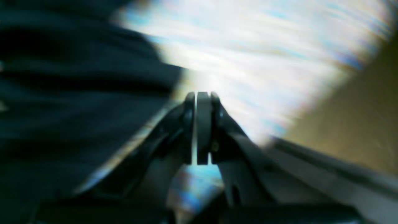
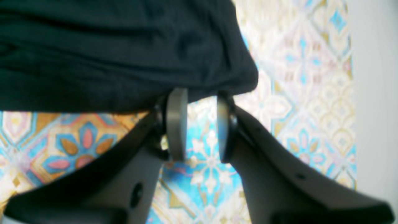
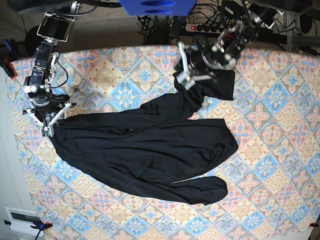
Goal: Layout the t-shirt on the table in an organized manner, then fold the t-shirt properly
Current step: 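Grasp the sleeve with the left gripper and spread it flat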
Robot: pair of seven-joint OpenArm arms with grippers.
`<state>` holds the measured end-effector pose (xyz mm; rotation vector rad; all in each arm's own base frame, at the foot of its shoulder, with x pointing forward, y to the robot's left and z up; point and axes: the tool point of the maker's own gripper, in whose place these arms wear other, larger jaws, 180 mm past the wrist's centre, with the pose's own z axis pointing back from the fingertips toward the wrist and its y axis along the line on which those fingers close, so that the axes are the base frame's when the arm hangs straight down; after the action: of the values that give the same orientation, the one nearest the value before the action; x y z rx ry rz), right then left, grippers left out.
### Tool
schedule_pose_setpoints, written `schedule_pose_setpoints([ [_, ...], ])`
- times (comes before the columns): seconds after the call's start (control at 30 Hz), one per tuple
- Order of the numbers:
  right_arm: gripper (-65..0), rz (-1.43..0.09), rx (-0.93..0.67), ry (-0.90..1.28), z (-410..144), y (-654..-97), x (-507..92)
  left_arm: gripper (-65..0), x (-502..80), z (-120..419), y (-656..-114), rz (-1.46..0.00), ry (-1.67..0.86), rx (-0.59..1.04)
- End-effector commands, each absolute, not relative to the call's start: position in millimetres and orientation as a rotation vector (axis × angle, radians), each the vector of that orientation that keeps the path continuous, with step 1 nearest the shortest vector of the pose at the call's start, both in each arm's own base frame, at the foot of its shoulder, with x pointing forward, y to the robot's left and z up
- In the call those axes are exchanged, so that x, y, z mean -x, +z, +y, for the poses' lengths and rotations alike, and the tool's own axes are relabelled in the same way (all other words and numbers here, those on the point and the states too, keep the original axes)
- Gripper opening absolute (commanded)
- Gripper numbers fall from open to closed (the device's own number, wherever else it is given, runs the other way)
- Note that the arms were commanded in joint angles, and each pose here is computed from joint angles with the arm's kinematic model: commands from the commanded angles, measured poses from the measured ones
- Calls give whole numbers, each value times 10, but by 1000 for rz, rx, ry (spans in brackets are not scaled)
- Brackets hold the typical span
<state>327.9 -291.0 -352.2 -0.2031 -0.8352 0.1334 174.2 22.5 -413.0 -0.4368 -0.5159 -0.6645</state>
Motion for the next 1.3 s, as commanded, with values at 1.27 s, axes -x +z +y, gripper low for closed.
schedule_pose_setpoints([
  [1.27, -322, -580, 213, 752, -1947, -4520, -3104, -650, -2459, 1648, -3662, -722, -386, 122],
])
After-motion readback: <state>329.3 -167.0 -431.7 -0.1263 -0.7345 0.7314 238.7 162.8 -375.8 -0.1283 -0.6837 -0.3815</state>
